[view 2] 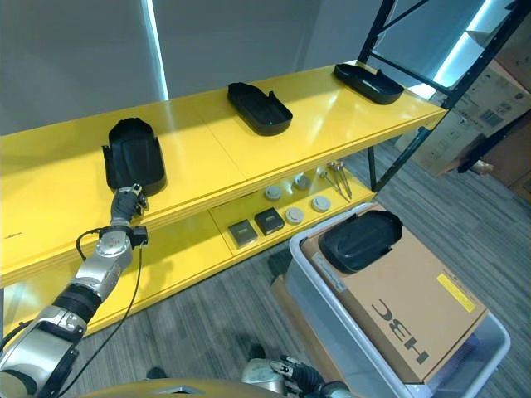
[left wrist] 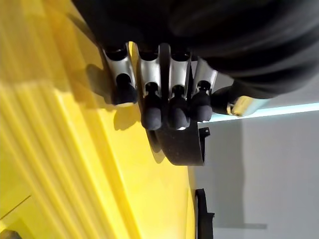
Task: Move parts from the plastic box to the shelf.
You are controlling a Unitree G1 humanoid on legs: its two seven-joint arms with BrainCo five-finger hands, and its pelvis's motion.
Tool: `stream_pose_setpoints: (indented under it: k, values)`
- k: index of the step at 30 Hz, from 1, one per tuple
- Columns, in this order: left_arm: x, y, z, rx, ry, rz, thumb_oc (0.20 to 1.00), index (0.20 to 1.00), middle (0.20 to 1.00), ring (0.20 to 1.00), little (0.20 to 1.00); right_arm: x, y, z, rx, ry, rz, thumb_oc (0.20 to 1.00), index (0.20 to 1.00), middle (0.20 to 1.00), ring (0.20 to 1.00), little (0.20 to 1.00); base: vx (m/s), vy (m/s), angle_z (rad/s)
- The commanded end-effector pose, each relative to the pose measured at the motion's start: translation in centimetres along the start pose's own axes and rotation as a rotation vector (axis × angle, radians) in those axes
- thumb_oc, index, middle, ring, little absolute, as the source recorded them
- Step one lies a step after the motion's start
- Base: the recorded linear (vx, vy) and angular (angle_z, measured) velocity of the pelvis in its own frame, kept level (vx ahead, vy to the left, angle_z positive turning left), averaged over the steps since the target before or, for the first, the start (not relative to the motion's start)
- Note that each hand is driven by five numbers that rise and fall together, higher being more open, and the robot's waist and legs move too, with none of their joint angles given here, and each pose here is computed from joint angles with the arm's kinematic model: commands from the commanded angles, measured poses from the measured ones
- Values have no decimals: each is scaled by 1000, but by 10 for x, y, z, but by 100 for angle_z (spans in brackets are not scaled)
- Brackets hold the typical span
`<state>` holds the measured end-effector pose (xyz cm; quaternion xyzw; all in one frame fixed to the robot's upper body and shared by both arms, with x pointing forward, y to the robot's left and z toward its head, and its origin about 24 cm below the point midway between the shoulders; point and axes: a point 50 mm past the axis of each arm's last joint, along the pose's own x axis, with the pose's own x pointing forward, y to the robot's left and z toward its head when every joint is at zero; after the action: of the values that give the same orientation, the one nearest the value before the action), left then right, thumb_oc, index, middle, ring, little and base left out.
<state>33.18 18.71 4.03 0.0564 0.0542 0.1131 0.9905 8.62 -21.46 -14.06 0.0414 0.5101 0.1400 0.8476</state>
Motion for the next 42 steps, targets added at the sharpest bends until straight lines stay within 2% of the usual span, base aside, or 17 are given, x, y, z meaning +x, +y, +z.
stream_pose_setpoints:
  k: [1,22,32,33,34,40,42]
  values:
    - [20,7,32,28,-104,64,200,200,200,200,200,-7,6,-23,-16,76,55,1000,1000,1000,1000,1000,0,0,0]
    - [33,25,36,81,-42,139,200,200,200,200,200,-6,11,-23,-19,67,84,1000,1000,1000,1000,1000,13,-6,-1]
    - [32,22,45,-3,-125,117,200,200,200,200,200,-5,14,-24,-34,65,92,1000,1000,1000,1000,1000,-16,4,0]
    - [28,18,48,-33,-166,94,887,887,887,887,887,-5,14,-26,-35,65,85,1000,1000,1000,1000,1000,-31,39,0]
    - [27,17,48,-38,-174,87,1000,1000,1000,1000,1000,-6,14,-26,-33,64,82,1000,1000,1000,1000,1000,-37,52,0]
    - [3,-2,60,-125,-300,-76,1000,1000,1000,1000,1000,-4,11,-20,-11,36,52,1000,1000,1000,1000,1000,-79,98,4]
    - [-19,-8,72,-170,-366,-231,1000,1000,1000,1000,1000,-2,11,-14,5,23,27,1000,1000,1000,1000,1000,-143,159,11]
